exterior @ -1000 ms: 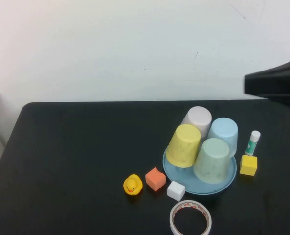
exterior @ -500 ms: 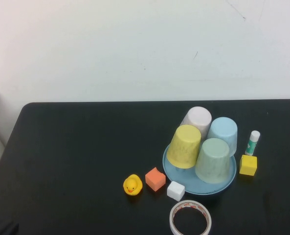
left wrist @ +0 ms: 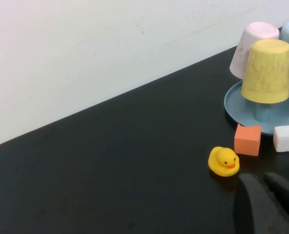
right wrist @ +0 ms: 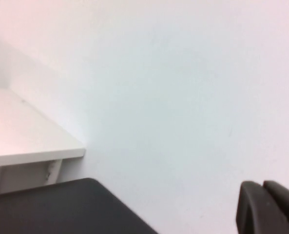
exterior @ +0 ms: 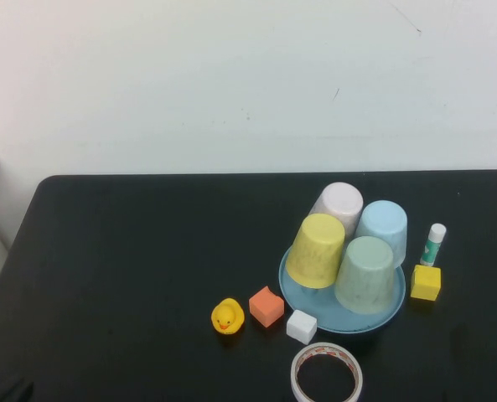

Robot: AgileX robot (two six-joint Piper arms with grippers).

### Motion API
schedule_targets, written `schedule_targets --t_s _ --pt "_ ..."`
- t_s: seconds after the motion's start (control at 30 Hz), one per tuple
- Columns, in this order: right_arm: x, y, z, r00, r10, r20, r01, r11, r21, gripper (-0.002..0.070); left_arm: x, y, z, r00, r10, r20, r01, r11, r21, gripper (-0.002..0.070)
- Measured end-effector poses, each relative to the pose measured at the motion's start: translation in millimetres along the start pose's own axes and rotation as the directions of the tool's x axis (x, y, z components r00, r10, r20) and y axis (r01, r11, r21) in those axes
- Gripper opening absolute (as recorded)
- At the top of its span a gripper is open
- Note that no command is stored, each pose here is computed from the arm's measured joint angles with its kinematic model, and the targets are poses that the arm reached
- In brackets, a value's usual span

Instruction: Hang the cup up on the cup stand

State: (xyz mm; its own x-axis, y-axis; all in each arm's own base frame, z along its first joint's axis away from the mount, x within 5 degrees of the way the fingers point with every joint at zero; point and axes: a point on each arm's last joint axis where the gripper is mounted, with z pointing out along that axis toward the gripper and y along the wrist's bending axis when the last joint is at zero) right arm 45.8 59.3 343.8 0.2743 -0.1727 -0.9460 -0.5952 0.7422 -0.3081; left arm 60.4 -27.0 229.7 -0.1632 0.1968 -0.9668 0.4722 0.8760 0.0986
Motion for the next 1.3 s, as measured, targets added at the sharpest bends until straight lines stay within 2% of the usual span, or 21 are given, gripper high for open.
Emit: schedule_targets --t_s 0.23,0.33,0.47,0.6,0.67,0.83,0.93,1.0,1.07,1.17,1.3 --pt "5.1 2.4 0.6 1.000 0.017 -0.014 -0.018 1.000 -0.023 0.0000 0.0 0.0 0.0 1.000 0.000 0.000 0.000 1.000 0.000 -0.0001" --pt "11.8 0.3 1.3 0.998 0.043 -0.038 -0.043 0.999 0.006 0.0000 0.0 0.0 0.0 1.000 0.000 0.000 0.000 1.000 0.000 -0.0001" --pt "27.6 -13.2 1.4 0.995 0.066 -0.072 -0.053 0.984 0.171 0.0000 0.0 0.0 0.0 1.000 0.000 0.000 0.000 1.000 0.000 -0.0001" --pt "36.5 -27.8 -2.3 0.994 0.013 -0.112 0.025 0.942 0.336 0.0000 0.0 0.0 0.0 1.000 0.000 0.000 0.000 1.000 0.000 -0.0001" --pt "38.9 -32.4 -4.1 0.991 -0.019 -0.135 0.070 0.921 0.384 0.0000 0.2 0.1 0.0 1.000 0.000 -0.002 0.000 1.000 -0.001 -0.0001" --pt "62.6 -33.4 -11.2 0.975 -0.022 -0.219 0.122 0.882 0.456 0.0001 0.5 0.2 0.0 1.000 -0.002 -0.005 0.002 1.000 -0.002 -0.0001" --pt "89.4 -27.6 -18.3 0.943 0.001 -0.333 0.160 0.875 0.458 0.0001 0.5 0.2 0.0 1.000 -0.001 -0.005 0.001 1.000 -0.002 -0.0001" --pt "110.3 -21.9 -25.6 0.919 0.096 -0.383 0.113 0.866 0.488 0.0000 0.6 0.2 0.0 1.000 -0.001 -0.007 0.001 1.000 -0.002 -0.0001" --pt "126.0 -17.7 -33.2 0.905 0.207 -0.371 0.037 0.832 0.554 0.0000 0.6 0.2 0.0 1.000 -0.001 -0.007 0.001 1.000 -0.002 -0.0001" --pt "143.1 -12.9 -42.0 0.905 0.204 -0.374 0.064 0.802 0.594 0.0000 0.6 0.2 0.0 1.000 -0.001 -0.007 0.001 1.000 -0.002 -0.0001" --pt "158.1 -6.1 -46.3 0.921 0.208 -0.330 0.043 0.788 0.614 0.0000 0.6 0.2 0.0 1.000 -0.001 -0.007 0.001 1.000 -0.002 -0.0001"
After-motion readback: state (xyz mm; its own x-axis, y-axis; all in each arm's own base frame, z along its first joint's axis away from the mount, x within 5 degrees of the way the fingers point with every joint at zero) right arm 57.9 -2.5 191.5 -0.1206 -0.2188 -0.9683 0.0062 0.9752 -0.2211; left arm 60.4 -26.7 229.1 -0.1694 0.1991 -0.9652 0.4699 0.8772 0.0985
